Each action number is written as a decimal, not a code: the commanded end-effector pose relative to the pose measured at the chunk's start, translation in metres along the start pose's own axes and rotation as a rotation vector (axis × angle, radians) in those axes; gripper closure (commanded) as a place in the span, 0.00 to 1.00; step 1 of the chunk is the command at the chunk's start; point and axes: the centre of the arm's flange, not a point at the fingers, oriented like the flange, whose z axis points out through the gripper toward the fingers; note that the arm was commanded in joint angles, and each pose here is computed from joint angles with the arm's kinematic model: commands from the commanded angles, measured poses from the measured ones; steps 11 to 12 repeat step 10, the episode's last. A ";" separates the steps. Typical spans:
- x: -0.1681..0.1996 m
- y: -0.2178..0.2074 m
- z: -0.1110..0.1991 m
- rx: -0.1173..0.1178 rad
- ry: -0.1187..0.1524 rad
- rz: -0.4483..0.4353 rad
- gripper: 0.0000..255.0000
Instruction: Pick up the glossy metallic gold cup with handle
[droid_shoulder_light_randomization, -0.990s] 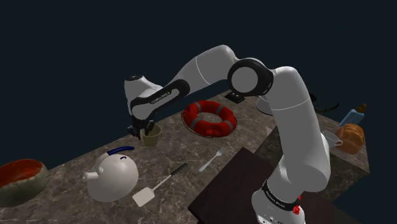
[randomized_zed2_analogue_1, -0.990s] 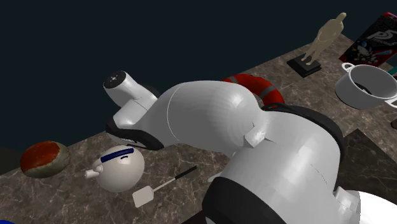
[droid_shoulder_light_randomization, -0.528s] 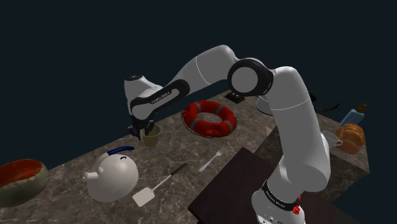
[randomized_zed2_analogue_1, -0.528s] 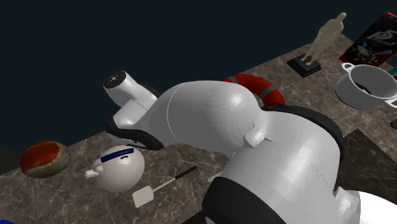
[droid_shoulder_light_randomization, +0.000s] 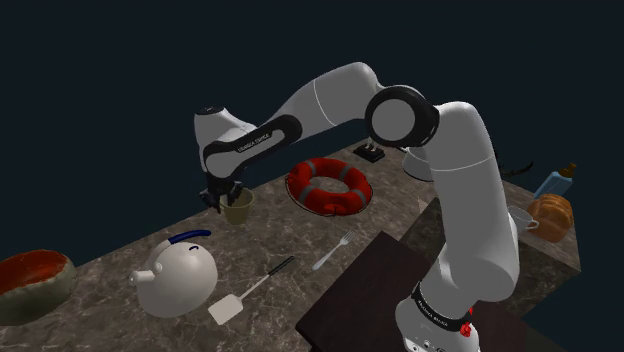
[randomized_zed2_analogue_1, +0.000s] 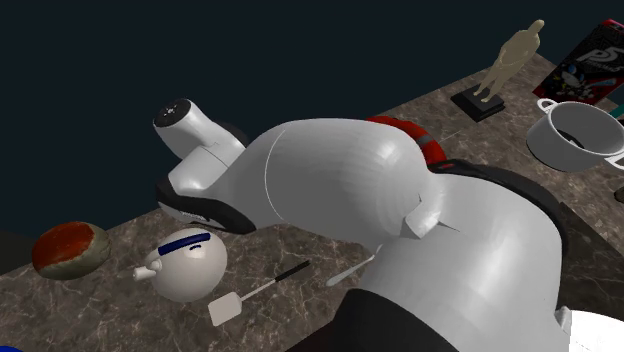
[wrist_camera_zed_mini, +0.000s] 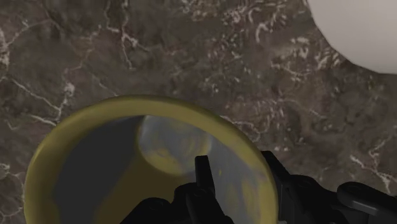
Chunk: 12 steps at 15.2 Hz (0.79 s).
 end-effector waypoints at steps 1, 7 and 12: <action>0.000 0.001 -0.010 0.000 0.000 0.000 1.00; 0.000 0.003 -0.042 0.000 0.000 0.000 1.00; 0.000 0.003 -0.048 0.000 0.000 0.000 1.00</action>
